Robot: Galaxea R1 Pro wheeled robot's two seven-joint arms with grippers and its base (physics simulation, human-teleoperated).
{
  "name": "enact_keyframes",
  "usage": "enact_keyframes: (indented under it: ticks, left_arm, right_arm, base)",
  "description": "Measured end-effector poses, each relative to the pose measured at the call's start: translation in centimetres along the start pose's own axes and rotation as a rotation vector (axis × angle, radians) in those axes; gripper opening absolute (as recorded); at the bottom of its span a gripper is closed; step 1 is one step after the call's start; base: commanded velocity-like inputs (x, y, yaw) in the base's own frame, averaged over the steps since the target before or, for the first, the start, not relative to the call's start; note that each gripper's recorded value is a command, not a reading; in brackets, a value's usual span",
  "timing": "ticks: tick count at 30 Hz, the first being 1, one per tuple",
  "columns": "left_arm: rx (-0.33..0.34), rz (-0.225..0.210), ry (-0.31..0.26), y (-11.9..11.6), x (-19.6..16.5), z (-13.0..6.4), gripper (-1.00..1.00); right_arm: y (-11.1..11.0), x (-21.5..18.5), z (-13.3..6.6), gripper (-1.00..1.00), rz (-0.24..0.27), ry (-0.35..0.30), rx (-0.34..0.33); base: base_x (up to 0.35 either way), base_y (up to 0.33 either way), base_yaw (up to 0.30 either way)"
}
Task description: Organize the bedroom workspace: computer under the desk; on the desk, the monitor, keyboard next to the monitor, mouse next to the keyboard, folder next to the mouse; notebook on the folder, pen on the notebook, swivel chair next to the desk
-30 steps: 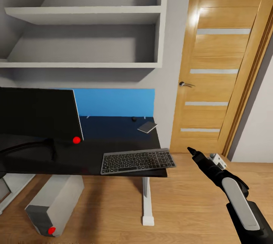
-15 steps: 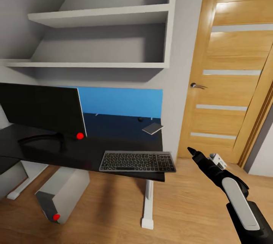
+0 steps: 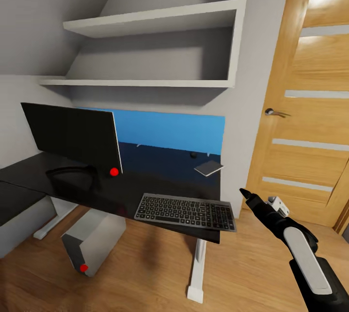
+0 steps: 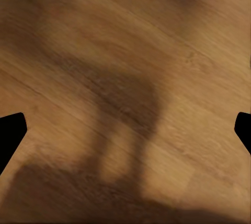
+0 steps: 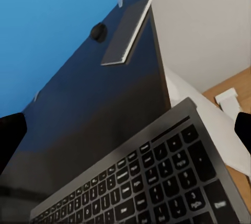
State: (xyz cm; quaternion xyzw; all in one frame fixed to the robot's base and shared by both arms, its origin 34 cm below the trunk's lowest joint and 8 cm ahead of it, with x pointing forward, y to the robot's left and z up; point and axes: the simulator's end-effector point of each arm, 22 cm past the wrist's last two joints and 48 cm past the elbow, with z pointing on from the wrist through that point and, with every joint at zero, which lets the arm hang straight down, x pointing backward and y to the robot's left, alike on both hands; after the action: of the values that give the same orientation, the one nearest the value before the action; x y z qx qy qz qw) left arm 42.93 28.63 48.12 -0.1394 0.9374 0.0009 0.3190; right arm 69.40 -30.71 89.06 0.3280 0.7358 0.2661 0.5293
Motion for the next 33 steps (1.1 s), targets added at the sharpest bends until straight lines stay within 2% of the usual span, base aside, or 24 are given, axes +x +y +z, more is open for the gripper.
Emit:
enact_keyframes:
  ticks: [10, 16, 24, 33]
  left_arm:
    - [0.000, 0.000, 0.001, 0.01, 0.07, 0.00, 1.00]
    - [0.002, 0.001, 0.003, -0.05, 0.15, -0.03, 1.00]
    - [-0.003, 0.003, 0.014, 0.16, 0.63, -0.03, 1.00]
    - [-0.004, 0.004, 0.019, 0.21, 0.79, -0.02, 1.00]
  right_arm:
    - [-0.01, -0.01, -0.01, 1.00, 0.000, 0.000, 0.000]
    - [0.01, -0.02, -0.04, 1.00, 0.000, 0.000, 0.000]
    - [0.02, -0.01, -0.03, 1.00, 0.001, 0.000, 0.000]
    - [0.23, 0.02, -0.03, 1.00, 0.004, 0.001, -0.008]
  base:
    - [0.012, -0.003, 0.028]
    - [0.212, -0.101, 0.002]
    - [0.226, -0.242, 0.000]
    - [0.031, -0.337, 0.000]
